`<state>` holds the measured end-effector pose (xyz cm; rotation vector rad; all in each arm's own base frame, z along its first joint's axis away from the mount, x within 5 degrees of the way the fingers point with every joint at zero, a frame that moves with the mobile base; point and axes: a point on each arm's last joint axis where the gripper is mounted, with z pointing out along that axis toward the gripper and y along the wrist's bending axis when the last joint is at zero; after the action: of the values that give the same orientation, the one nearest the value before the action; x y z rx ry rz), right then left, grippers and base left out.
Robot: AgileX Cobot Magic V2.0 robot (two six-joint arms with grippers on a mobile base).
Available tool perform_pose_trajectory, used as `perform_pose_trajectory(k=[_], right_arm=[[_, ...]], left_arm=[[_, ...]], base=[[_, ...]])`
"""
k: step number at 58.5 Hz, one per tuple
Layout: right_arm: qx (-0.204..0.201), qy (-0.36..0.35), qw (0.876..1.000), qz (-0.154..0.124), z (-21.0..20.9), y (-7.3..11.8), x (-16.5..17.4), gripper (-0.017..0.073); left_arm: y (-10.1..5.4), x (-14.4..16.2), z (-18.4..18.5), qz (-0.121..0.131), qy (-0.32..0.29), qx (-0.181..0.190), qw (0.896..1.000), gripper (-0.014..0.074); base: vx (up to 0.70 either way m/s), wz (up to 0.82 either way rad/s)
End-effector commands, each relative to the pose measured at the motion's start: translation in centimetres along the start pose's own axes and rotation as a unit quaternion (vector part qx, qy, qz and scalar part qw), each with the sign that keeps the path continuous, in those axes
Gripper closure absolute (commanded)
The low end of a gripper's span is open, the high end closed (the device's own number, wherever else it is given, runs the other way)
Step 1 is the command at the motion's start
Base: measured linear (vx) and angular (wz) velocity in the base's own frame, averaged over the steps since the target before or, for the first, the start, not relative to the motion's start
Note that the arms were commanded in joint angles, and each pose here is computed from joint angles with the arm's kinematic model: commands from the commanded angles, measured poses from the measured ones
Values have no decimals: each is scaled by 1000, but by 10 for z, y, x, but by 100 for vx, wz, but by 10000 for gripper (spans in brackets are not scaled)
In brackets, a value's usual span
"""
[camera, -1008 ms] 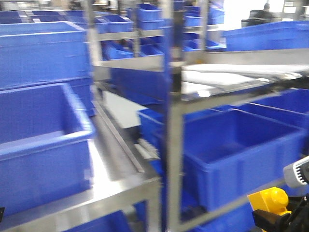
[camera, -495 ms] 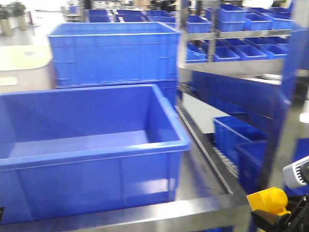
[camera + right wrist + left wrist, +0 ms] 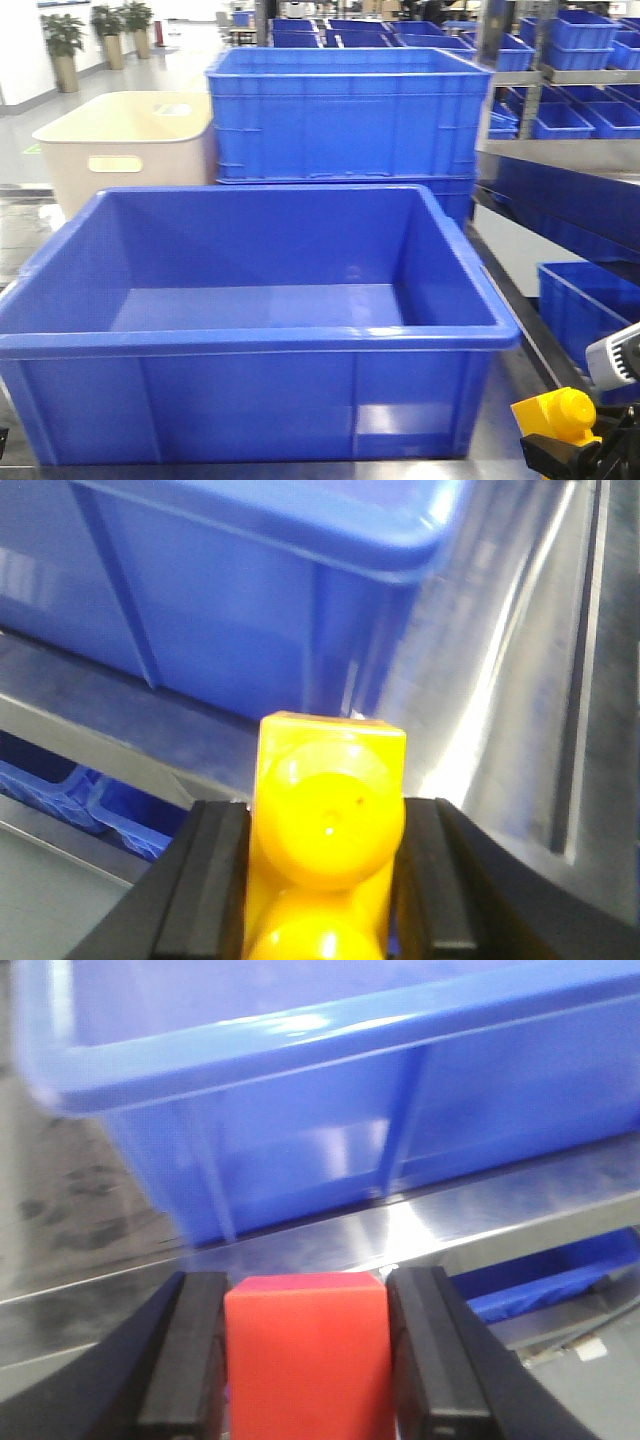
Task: Pick red and yellow blocks into blue bin
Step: 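Drive the base to the shelf holding the blue bin, both blocks held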
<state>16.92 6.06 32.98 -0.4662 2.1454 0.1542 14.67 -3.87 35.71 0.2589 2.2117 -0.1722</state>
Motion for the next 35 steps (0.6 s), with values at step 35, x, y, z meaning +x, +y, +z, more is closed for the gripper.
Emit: perform_pose_trajectory(k=[35], right_arm=[[7,-57,998,-7,-8,-1,-15,305]], left_arm=[[-2,-12,-6,-1,-47,5,999,354]], base=[[3,8]])
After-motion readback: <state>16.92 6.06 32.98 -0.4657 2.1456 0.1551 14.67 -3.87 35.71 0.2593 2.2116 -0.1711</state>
